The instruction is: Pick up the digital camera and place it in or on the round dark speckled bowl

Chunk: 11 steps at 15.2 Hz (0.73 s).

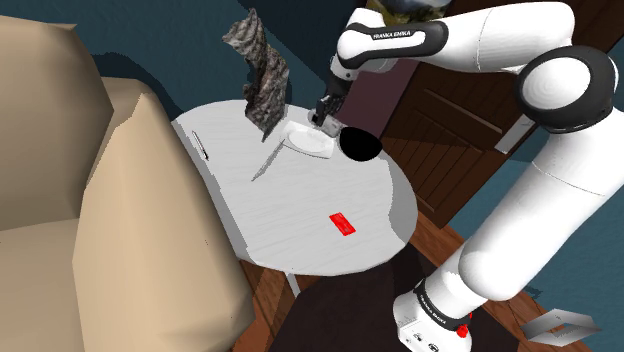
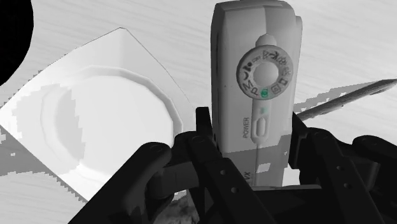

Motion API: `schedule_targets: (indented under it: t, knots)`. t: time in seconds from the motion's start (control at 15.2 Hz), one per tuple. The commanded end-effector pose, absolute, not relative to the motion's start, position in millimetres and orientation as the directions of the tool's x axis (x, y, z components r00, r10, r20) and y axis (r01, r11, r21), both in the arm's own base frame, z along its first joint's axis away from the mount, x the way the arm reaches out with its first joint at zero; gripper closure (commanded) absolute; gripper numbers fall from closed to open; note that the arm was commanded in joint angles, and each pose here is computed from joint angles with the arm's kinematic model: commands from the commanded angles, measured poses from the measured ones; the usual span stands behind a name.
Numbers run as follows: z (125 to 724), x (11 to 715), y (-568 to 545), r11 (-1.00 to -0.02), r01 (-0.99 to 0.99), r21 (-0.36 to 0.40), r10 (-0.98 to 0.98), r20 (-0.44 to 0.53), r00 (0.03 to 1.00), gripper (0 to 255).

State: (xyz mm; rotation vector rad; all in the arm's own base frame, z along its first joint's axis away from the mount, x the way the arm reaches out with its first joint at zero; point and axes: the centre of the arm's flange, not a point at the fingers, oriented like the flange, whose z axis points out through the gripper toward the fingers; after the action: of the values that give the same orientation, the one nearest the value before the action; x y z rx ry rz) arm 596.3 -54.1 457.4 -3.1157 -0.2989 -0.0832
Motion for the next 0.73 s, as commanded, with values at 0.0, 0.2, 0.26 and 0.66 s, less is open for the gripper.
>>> schedule_targets:
  t: [0.0,0.2,0.26,0.66]
  knots:
    - [456,595,-84,-0.981,0.192,-0.005,0.191,0.054,0.98,255]
    - [457,595,-124,-0.981,0.192,-0.005,0.191,0.054,0.98,255]
    - [457,595,-137,-0.981,0.192,-0.005,0.191,0.054,0.98,255]
    - [459,594,-216,-0.981,0.192,-0.005,0.191,0.054,0.98,255]
